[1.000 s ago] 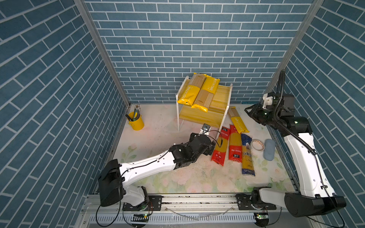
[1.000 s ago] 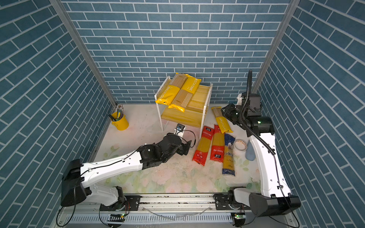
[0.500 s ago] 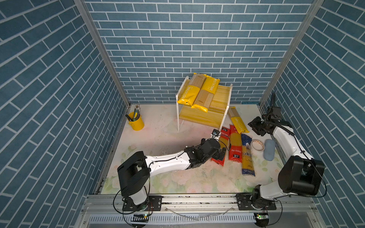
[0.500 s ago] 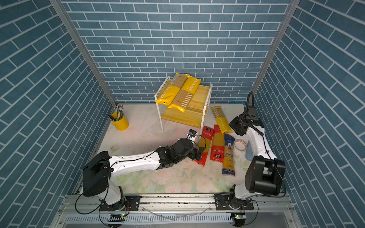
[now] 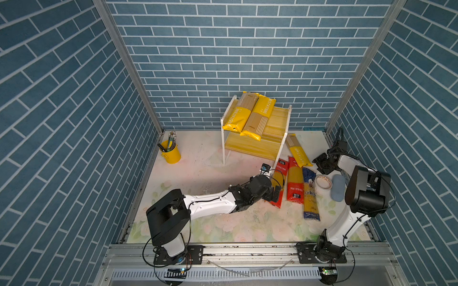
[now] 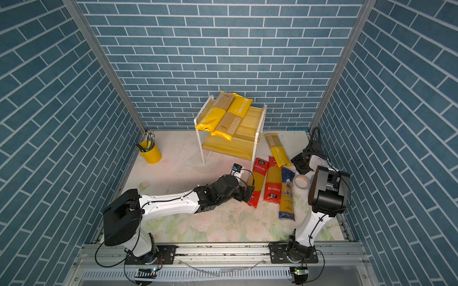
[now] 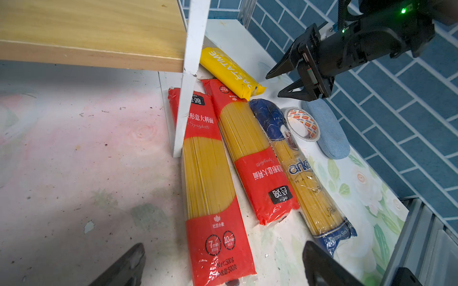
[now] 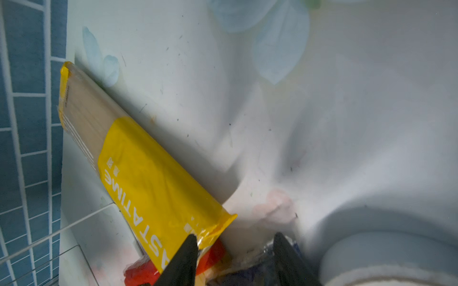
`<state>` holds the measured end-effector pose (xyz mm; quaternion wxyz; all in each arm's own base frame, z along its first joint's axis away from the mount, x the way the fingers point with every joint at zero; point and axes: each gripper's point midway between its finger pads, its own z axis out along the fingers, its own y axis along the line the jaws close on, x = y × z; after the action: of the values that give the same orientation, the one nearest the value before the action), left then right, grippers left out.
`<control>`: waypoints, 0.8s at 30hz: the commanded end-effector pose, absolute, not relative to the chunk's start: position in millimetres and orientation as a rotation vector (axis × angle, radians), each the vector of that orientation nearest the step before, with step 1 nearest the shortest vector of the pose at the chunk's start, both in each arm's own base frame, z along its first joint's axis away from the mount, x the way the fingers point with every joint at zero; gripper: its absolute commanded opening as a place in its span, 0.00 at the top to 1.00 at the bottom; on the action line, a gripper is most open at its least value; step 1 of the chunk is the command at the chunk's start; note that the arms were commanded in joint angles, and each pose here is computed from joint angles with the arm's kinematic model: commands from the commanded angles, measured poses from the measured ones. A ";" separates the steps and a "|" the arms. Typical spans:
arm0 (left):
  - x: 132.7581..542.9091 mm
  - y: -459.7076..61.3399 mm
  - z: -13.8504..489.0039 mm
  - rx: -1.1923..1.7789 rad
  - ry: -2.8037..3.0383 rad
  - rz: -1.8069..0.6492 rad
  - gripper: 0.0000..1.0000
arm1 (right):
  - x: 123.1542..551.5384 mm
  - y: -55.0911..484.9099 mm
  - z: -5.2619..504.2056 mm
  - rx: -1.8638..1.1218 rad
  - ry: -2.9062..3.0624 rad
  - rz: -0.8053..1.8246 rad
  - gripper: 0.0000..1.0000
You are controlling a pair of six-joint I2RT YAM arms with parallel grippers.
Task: Arrange pasta packages on shelves
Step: Move the pasta bag from the pasta bags.
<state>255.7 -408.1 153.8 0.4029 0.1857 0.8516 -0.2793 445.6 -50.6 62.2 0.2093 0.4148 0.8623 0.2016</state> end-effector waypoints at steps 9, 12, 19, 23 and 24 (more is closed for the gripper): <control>253.3 -407.5 160.2 0.453 2.142 -0.767 0.02 | 468.2 -38.3 38.3 1.259 2.285 0.755 0.47; 253.2 -404.6 161.5 0.447 2.138 -0.762 0.02 | 465.1 -34.8 34.9 1.292 2.275 0.783 0.47; 253.1 -405.3 159.0 0.448 2.139 -0.762 0.02 | 460.8 -26.6 25.4 1.336 2.250 0.848 0.47; 252.6 -408.0 157.5 0.456 2.145 -0.768 0.02 | 464.1 -21.5 11.2 1.351 2.246 0.866 0.50; 252.5 -408.1 156.8 0.457 2.147 -0.768 0.02 | 465.0 -19.6 8.2 1.360 2.238 0.885 0.52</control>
<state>251.0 -407.3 153.1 0.3953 0.1828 0.8502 -0.2960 474.1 -31.1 37.3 0.2236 0.4597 0.8040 0.3037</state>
